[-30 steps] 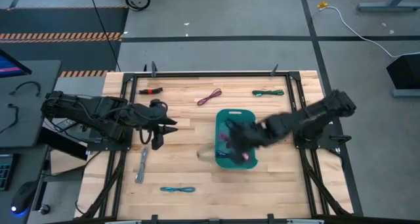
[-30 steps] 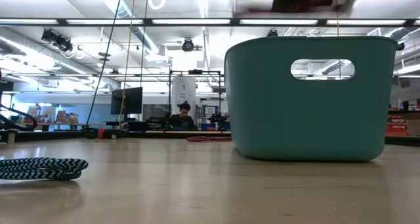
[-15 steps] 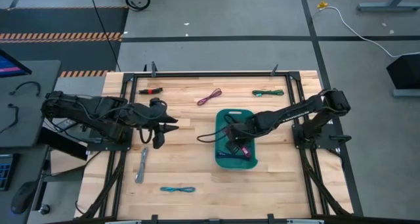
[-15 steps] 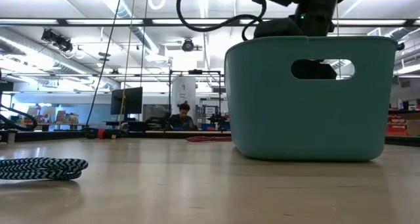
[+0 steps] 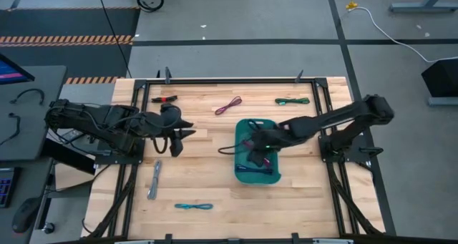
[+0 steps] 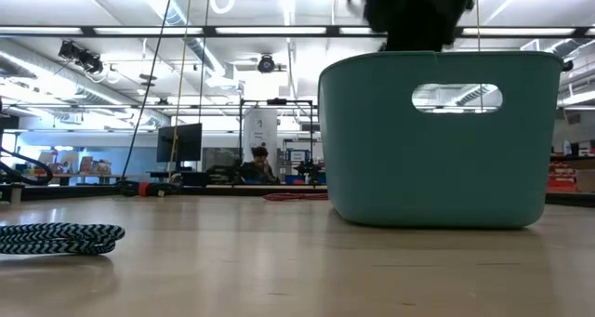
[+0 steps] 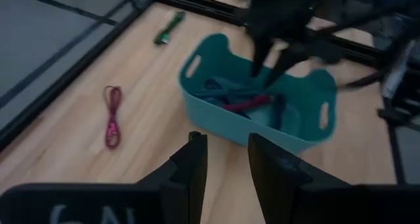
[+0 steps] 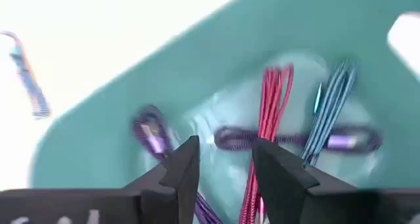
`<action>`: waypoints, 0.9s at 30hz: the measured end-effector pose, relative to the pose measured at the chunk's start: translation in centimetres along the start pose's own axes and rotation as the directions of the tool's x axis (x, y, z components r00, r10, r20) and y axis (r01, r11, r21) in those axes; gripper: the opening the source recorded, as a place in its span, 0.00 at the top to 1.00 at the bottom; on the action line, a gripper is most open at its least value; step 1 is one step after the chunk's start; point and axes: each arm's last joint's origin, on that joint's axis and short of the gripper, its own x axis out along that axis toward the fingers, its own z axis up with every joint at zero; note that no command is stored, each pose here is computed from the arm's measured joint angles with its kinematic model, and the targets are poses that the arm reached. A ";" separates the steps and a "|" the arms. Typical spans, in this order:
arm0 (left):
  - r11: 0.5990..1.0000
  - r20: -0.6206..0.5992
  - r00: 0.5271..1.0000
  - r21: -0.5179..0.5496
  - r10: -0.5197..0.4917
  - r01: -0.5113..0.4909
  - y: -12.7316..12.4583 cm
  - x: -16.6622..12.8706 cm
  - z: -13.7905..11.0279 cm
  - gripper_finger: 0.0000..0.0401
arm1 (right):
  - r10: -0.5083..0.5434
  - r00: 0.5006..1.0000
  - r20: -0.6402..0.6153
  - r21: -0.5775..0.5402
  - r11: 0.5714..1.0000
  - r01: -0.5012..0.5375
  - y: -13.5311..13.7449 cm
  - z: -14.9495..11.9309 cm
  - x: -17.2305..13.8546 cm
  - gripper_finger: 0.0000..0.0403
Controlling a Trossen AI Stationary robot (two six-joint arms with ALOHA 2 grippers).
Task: Pick and place USB-C Cables
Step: Put the gray USB cable into the light green bin
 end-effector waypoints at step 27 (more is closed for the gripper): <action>0.540 -0.832 0.520 -0.351 0.194 -0.765 -1.3 2.5 -8.4 0.68 | 0.006 0.867 0.499 -0.248 0.959 0.137 -3.6 -0.1 -13.5 0.66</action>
